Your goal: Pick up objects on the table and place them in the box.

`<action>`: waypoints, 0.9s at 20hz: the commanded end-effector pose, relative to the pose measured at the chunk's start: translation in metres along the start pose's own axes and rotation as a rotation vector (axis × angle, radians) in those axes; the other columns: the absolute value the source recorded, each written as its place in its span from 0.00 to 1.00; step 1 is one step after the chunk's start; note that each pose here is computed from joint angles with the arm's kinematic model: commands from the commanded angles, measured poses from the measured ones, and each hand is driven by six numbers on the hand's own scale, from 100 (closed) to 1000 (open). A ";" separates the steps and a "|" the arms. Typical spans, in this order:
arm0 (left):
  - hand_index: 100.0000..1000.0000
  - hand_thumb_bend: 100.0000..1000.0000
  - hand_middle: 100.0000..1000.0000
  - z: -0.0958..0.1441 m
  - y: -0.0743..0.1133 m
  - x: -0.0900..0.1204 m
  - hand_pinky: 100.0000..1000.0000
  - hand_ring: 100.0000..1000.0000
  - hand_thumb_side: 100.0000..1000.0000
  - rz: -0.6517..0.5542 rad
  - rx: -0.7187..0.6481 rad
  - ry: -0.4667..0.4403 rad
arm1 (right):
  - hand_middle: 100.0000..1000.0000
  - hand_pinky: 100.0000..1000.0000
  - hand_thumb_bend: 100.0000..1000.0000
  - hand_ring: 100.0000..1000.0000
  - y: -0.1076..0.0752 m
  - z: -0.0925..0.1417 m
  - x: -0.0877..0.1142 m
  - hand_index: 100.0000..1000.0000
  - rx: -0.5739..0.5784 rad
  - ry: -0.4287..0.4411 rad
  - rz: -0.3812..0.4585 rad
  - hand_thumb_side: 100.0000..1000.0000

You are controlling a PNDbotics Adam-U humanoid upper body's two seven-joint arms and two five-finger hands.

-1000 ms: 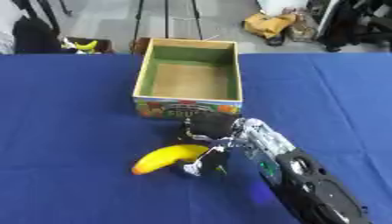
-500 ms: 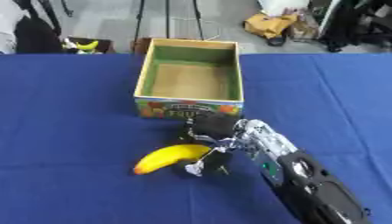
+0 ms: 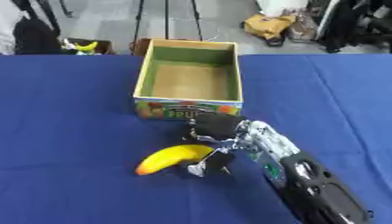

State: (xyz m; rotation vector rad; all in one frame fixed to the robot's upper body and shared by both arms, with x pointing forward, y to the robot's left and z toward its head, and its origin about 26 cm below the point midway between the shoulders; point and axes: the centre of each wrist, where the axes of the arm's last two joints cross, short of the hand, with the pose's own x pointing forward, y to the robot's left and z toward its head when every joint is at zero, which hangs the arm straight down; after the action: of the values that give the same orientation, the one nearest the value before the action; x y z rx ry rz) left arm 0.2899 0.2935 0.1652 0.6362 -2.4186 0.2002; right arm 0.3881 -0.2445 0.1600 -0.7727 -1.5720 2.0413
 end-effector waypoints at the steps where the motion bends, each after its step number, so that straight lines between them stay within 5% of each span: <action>1: 0.59 0.00 0.42 -0.006 0.003 0.006 0.36 0.36 1.00 -0.004 -0.004 -0.034 | 0.35 0.61 0.00 0.63 -0.004 0.011 -0.008 0.62 0.005 0.027 0.015 0.59; 18: 0.59 0.00 0.42 -0.005 0.004 0.005 0.36 0.36 1.00 -0.007 -0.007 -0.032 | 0.33 0.61 0.00 0.61 -0.021 0.021 -0.009 0.61 -0.070 0.041 0.008 0.54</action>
State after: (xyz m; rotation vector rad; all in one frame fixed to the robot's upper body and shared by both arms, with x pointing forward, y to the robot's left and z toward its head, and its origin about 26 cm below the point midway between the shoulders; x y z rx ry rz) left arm 0.2896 0.2938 0.1647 0.6376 -2.4166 0.2004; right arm 0.3824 -0.2548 0.1677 -0.7877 -1.6041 1.9813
